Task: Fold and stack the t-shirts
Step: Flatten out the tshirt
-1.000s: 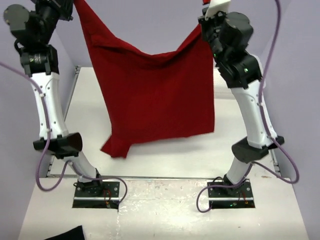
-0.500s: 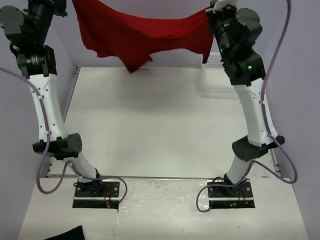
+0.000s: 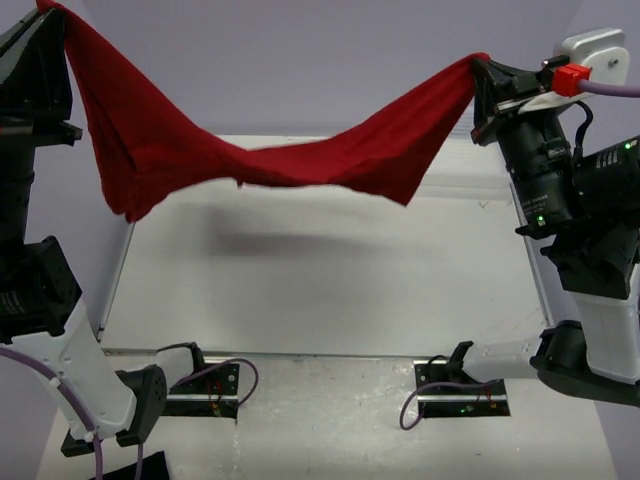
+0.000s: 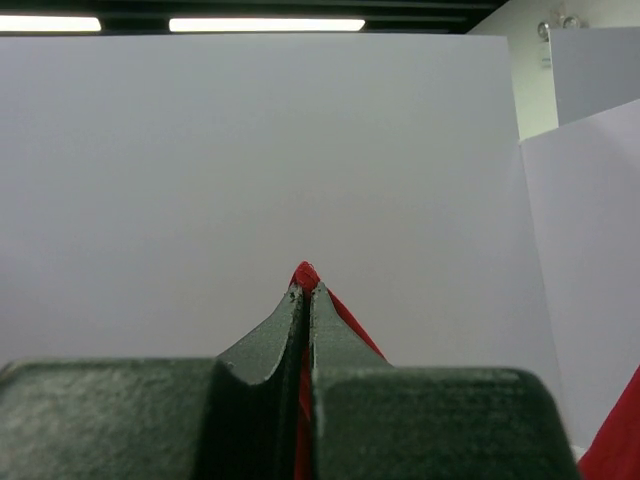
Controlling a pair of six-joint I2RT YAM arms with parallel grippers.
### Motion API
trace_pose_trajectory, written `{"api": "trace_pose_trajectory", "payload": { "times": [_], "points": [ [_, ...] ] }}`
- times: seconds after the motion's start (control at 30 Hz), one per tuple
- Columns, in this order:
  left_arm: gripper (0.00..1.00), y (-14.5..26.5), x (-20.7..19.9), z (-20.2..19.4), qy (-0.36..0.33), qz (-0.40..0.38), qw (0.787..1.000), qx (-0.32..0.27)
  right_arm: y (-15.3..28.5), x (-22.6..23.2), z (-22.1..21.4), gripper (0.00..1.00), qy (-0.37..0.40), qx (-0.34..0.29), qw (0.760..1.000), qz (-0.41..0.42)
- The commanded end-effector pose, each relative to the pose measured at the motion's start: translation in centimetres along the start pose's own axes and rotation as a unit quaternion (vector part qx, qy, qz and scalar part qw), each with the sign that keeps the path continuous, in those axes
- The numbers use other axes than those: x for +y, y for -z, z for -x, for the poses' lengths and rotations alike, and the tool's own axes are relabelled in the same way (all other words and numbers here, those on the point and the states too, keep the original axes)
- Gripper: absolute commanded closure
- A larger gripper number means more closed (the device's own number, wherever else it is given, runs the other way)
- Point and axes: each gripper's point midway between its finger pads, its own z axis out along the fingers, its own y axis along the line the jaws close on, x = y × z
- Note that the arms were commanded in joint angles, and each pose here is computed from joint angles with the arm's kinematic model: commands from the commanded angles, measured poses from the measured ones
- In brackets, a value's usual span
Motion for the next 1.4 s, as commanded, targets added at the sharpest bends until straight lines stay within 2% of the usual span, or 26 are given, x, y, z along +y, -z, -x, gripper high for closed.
{"api": "trace_pose_trajectory", "payload": {
  "times": [0.0,0.13,0.23,0.37,0.4,0.43,0.53,0.57,0.63,0.67,0.7,0.8,0.83,0.87,0.97,1.1,1.27,1.37],
  "points": [
    [1.0,-0.2,1.1,-3.4,0.032,0.012,0.998,0.055,0.8,-1.1,-0.2,1.0,0.009,0.016,0.999,-0.039],
    [1.0,-0.7,1.1,-3.1,0.034,0.009,0.998,0.052,0.8,-0.9,0.3,1.0,0.01,0.014,0.999,-0.041],
    [1.0,-1.8,2.2,-4.5,0.041,0.009,0.998,0.057,-0.4,0.2,0.4,1.0,0.026,0.007,0.999,-0.036],
    [1.0,-3.1,4.2,-8.3,0.054,0.015,0.995,0.081,-2.5,1.7,-0.2,1.0,0.037,0.007,0.999,-0.031],
    [1.0,-3.7,5.5,-11.1,0.061,0.024,0.993,0.098,-3.6,2.3,-0.9,1.0,0.035,0.008,0.999,-0.027],
    [1.0,-3.8,5.5,-10.8,0.057,0.022,0.994,0.092,-3.8,1.8,-0.8,1.0,0.038,0.003,0.999,-0.029],
    [1.0,-4.7,7.4,-14.0,0.059,0.032,0.992,0.106,-6.8,2.3,-3.4,1.0,0.036,0.019,0.999,-0.023],
    [1.0,-5.0,8.1,-15.0,0.059,0.036,0.991,0.111,-8.7,3.6,-5.6,1.0,0.035,0.037,0.999,-0.015],
    [1.0,-6.1,10.0,-18.0,0.059,0.045,0.989,0.125,-10.9,2.9,-7.3,1.0,0.041,0.042,0.998,-0.018],
    [1.0,-6.9,11.4,-20.2,0.061,0.052,0.988,0.131,-13.1,3.9,-10.3,1.0,0.048,0.064,0.997,-0.013],
    [1.0,-7.3,12.1,-21.5,0.062,0.053,0.988,0.135,-14.0,1.9,-9.9,1.0,0.045,0.054,0.997,-0.033],
    [1.0,-8.4,15.1,-26.5,0.078,0.066,0.985,0.136,-17.4,0.3,-13.5,1.0,0.038,0.068,0.996,-0.038],
    [1.0,-8.9,16.0,-26.3,0.072,0.053,0.99,0.111,-18.0,-0.1,-14.3,1.0,0.031,0.069,0.996,-0.039],
    [1.0,-9.2,17.3,-27.9,0.079,0.054,0.99,0.106,-18.6,-0.3,-14.4,1.0,0.027,0.059,0.997,-0.033],
    [1.0,-9.3,19.2,-27.4,0.09,0.051,0.992,0.066,-19.7,-2.4,-15.8,1.0,0.017,0.058,0.998,-0.029],
    [1.0,-9.3,19.1,-24.4,0.068,0.046,0.996,0.035,-19.9,-4.0,-17.3,1.0,0.016,0.072,0.997,-0.029],
    [1.0,-8.7,16.4,-22.0,0.06,0.016,0.997,0.047,-19.0,-3.6,-19.6,1.0,-0.001,0.116,0.993,-0.023],
    [1.0,-7.8,16.1,-23.4,0.074,0.019,0.993,0.087,-18.3,-2.8,-23.3,1.0,-0.026,0.177,0.984,-0.021]
  ]
}}
